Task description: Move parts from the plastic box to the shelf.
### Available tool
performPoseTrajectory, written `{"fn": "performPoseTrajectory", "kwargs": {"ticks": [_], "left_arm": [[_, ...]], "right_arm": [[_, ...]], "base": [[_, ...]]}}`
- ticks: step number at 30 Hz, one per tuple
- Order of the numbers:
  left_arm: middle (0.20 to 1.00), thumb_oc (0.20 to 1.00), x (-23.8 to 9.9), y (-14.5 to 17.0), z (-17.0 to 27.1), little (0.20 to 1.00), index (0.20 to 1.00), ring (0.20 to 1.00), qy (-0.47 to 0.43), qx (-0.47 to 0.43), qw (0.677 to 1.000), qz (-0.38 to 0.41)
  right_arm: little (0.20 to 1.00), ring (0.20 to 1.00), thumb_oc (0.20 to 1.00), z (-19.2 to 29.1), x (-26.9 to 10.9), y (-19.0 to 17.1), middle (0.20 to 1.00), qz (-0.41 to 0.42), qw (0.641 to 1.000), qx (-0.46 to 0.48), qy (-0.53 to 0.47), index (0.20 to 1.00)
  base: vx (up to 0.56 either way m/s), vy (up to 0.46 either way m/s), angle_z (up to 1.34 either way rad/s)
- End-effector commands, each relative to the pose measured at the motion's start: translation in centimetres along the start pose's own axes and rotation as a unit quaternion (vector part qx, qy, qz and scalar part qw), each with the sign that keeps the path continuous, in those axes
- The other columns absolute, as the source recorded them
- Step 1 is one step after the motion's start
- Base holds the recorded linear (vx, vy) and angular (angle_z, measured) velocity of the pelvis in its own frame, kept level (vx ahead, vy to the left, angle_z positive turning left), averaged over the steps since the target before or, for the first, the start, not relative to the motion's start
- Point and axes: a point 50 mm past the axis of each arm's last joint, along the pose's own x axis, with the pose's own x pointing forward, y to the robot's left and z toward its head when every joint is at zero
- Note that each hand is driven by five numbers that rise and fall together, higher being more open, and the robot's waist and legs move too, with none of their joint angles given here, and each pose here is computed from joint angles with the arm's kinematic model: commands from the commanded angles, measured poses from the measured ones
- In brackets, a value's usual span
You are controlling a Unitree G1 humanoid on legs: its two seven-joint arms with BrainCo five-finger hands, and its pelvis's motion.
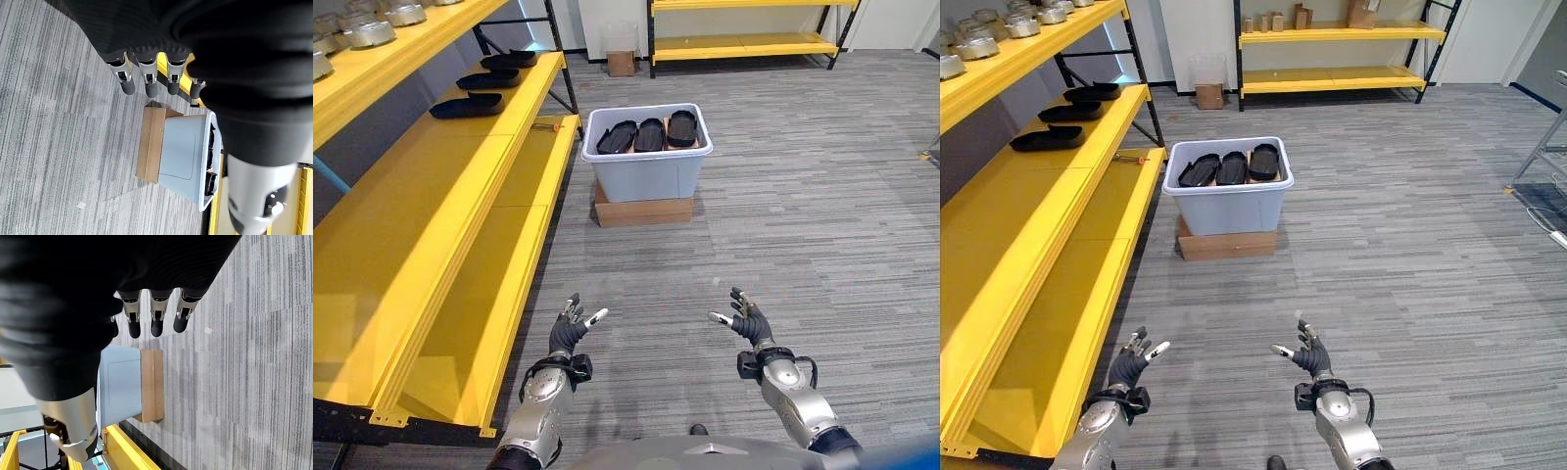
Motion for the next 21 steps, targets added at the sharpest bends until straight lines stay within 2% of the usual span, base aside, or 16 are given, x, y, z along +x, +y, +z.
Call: {"fn": "performPoseTrajectory", "kwargs": {"ticks": [1,14,21], "left_arm": [[1.0,1.0,0.7,0.1,1.7,1.0,1.0,1.0,-0.039,0.005,0.999,-0.008],[1.0,1.0,0.6,0.8,2.5,1.0,1.0,1.0,-0.054,0.014,0.998,-0.001],[1.0,1.0,0.8,0.9,3.3,1.0,1.0,1.0,-0.066,0.038,0.997,-0.01]], "right_arm": [[1.0,1.0,1.0,1.6,-0.1,0.1,1.0,0.003,0.999,0.014,-0.045,1.0],[1.0,1.0,1.0,2.0,0.4,-0.3,1.0,-0.001,0.999,0.0,-0.049,1.0],[1.0,1.0,1.0,2.2,0.3,0.7,1.0,0.019,0.997,0.047,-0.05,1.0]], "base": [[0.0,0.0,0.0],[0.0,0.053,0.01],[-0.03,0.18,0.06]]}}
